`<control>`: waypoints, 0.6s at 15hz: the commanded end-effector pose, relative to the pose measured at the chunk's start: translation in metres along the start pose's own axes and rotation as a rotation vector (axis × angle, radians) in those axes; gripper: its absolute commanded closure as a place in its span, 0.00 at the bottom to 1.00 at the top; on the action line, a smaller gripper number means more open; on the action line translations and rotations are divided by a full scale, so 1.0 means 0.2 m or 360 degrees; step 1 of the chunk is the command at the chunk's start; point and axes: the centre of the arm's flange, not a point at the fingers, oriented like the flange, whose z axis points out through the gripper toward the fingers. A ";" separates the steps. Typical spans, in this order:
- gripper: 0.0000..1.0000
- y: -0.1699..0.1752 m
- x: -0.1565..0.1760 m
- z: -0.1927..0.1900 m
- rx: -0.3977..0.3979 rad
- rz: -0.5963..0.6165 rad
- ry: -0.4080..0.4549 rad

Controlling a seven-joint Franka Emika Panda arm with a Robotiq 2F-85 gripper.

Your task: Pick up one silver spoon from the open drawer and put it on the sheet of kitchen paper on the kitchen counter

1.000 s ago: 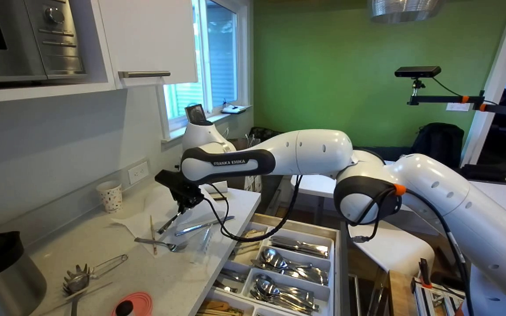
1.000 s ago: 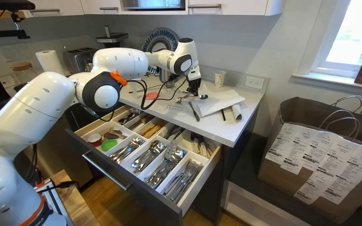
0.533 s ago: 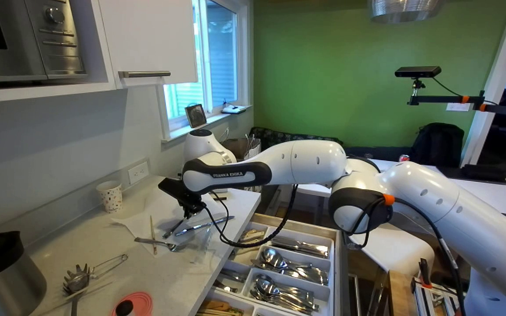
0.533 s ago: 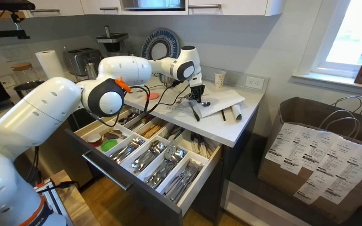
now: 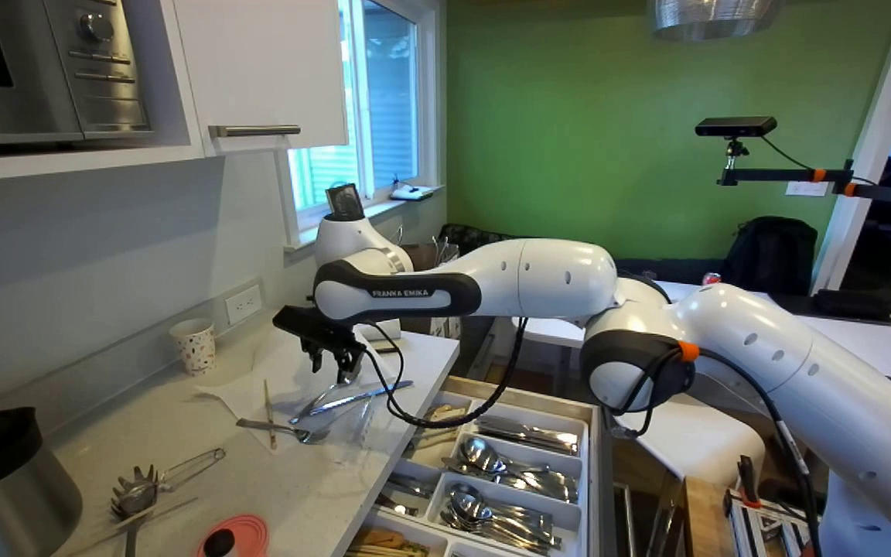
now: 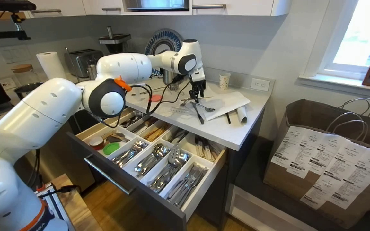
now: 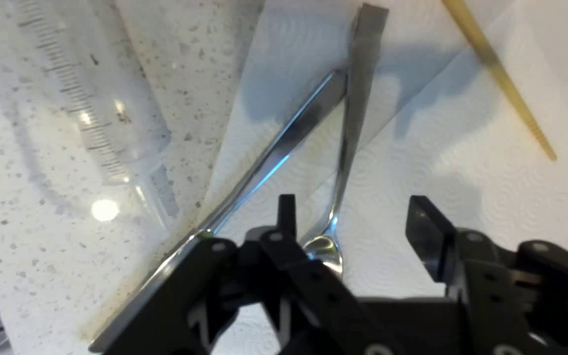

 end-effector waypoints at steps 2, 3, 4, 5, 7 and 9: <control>0.01 0.11 -0.04 -0.36 -0.0142 -0.0382 -0.0042; 0.00 0.14 -0.03 -0.43 -0.0168 -0.0465 -0.0051; 0.00 0.17 -0.03 -0.49 -0.0189 -0.0547 -0.0065; 0.00 0.21 -0.03 -0.54 -0.0205 -0.0632 -0.0082; 0.00 0.28 -0.05 -0.61 -0.0235 -0.0800 -0.0112; 0.00 0.36 -0.10 -0.64 -0.0256 -0.0968 -0.0148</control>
